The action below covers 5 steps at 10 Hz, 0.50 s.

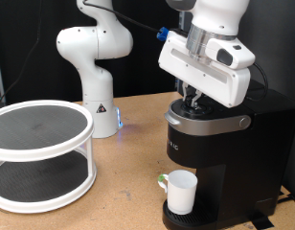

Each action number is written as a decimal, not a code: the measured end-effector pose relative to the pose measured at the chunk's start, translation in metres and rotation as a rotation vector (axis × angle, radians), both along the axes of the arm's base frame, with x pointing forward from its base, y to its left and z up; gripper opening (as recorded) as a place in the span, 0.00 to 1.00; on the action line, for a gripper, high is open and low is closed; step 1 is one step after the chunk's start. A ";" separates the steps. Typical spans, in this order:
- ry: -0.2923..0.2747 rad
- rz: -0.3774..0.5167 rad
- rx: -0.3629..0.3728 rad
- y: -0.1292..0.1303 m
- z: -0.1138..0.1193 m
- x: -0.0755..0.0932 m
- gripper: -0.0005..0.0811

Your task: Make a cup of coffee with the keurig machine

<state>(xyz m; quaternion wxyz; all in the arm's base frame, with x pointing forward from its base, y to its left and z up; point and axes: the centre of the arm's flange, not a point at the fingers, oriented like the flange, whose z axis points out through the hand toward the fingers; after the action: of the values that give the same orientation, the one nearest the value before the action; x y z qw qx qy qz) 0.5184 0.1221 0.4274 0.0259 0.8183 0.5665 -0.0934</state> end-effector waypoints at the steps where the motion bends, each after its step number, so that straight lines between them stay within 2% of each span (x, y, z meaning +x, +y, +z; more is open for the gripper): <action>1: 0.000 -0.006 0.004 0.000 0.000 0.000 0.01; 5: 0.005 -0.018 0.030 -0.002 0.000 0.001 0.01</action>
<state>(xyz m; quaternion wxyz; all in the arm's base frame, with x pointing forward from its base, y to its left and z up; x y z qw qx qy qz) 0.5198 0.1198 0.4277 0.0113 0.8235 0.5605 -0.0873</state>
